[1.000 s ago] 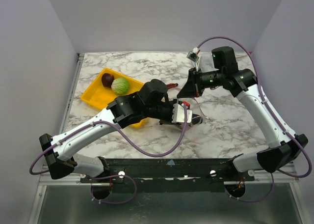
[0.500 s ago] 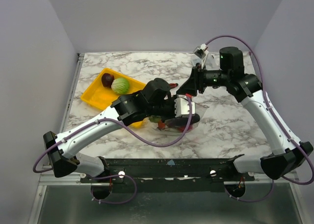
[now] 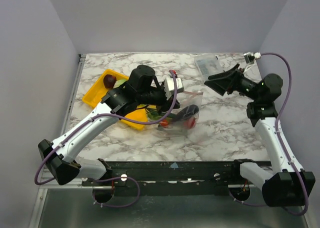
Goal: Place the food in the zip-top bag and seal the zipper
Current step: Adjust the zipper food storage bag at the center of the board.
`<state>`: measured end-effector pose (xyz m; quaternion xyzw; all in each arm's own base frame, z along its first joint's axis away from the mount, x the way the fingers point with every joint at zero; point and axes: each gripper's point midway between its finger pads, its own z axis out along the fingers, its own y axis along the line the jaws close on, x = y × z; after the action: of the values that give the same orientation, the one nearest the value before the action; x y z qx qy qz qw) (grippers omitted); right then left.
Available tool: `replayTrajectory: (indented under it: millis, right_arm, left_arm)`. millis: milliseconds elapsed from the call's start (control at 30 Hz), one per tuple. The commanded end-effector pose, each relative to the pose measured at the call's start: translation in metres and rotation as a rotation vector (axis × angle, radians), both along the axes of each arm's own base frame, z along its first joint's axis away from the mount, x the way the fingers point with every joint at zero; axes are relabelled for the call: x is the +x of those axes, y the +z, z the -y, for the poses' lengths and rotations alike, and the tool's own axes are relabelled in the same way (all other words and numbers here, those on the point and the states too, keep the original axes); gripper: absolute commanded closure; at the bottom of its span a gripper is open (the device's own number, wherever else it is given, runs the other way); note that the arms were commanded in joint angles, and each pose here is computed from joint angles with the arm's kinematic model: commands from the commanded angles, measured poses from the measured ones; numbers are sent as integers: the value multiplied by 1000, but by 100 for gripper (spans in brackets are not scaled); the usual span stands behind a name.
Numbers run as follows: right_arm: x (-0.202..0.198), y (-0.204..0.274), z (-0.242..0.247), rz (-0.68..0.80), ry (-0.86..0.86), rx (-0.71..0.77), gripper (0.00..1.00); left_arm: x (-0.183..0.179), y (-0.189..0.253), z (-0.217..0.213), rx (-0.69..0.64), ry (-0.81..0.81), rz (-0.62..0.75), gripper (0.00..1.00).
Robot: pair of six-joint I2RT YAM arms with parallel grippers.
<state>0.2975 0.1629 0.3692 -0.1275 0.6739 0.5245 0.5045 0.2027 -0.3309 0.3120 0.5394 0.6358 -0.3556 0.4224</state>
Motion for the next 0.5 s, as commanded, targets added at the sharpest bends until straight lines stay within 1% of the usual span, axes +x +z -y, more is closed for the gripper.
replayTrajectory:
  millis: [0,33,133,233,333,467]
  right_arm:
    - [-67,26,-12,382,179,70,19]
    - [-73,21,-14,398,205,69,19]
    - [-75,4,-17,355,277,65,22]
    - [-81,-3,-18,356,343,71,24]
    - [-90,-13,-19,321,412,85,25]
    - [-83,-34,-20,259,447,86,31]
  left_arm:
    - [-16,21,-3,-106,-79,-70,100]
    - [-14,22,-4,-114,-73,-81,100]
    - [-14,23,-5,-126,-84,-94,100]
    - [-13,22,-5,-128,-85,-94,100]
    - [-12,23,-4,-125,-88,-103,100]
    - [-13,25,-4,-129,-93,-98,100]
